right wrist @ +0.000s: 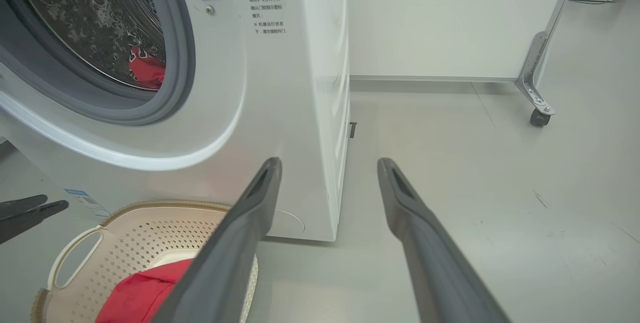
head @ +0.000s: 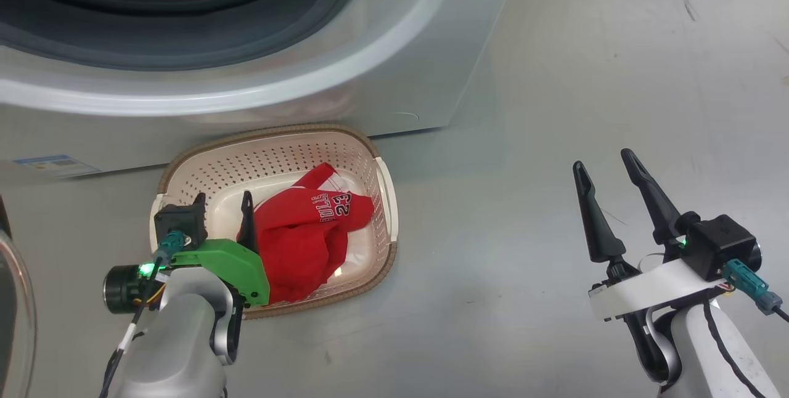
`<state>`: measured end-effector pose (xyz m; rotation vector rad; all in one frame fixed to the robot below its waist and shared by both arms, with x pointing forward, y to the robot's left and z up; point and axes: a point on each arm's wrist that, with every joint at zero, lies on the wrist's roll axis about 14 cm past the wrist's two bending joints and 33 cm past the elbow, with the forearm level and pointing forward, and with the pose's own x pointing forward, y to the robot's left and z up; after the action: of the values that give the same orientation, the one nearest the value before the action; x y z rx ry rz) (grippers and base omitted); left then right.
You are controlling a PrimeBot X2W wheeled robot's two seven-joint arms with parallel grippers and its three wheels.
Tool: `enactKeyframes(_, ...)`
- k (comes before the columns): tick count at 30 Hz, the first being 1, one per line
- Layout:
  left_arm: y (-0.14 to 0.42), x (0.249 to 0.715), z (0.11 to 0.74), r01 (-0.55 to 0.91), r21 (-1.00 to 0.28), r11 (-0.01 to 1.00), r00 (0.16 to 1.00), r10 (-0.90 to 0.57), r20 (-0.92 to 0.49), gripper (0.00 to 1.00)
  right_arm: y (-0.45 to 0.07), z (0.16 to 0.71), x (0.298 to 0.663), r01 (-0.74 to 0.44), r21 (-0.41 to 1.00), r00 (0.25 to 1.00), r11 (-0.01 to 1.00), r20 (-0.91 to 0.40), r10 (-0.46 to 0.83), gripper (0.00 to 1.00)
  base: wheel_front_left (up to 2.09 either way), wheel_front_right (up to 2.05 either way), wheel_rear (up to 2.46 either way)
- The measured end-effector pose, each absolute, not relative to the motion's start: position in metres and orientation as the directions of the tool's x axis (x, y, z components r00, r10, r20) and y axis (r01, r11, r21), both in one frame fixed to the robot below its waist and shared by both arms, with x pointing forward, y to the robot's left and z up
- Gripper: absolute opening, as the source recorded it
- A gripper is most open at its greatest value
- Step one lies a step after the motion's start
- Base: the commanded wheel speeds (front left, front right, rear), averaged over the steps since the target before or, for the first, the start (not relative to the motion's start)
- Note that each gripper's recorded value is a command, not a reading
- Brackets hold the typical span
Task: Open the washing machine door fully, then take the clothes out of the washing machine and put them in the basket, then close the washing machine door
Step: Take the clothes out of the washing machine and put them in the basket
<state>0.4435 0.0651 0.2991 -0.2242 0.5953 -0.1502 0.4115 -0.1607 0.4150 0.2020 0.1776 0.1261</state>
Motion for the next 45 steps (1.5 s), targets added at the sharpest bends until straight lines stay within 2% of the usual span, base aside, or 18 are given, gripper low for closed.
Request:
enactKeyframes(11,0.083,0.468,0.355,0.058,-0.249,0.967,0.913,-0.152,-0.378,1.0,-0.153,0.429,0.412,-0.14,0.208,0.978,0.968,-0.124,0.168,1.0,0.0,0.0,0.0)
enactKeyframes(18,0.097,0.487,0.428,0.085,-0.199,0.976,0.98,-0.118,-0.16,1.0,-0.143,0.441,0.407,-0.172,0.212,0.976,0.962,-0.096,0.196,1.0,0.0,0.0,0.0)
enactKeyframes(33,0.129,0.417,0.448,0.023,-0.148,0.989,0.992,-0.041,-0.121,1.0,-0.125,0.463,0.377,-0.208,0.219,0.973,0.953,-0.05,0.224,1.0,0.0,0.0,0.0)
enactKeyframes(45,0.133,0.375,0.46,0.019,-0.149,0.989,0.996,-0.032,-0.084,1.0,-0.126,0.476,0.354,-0.189,0.204,0.98,0.961,-0.017,0.196,1.0,0.0,0.0,0.0)
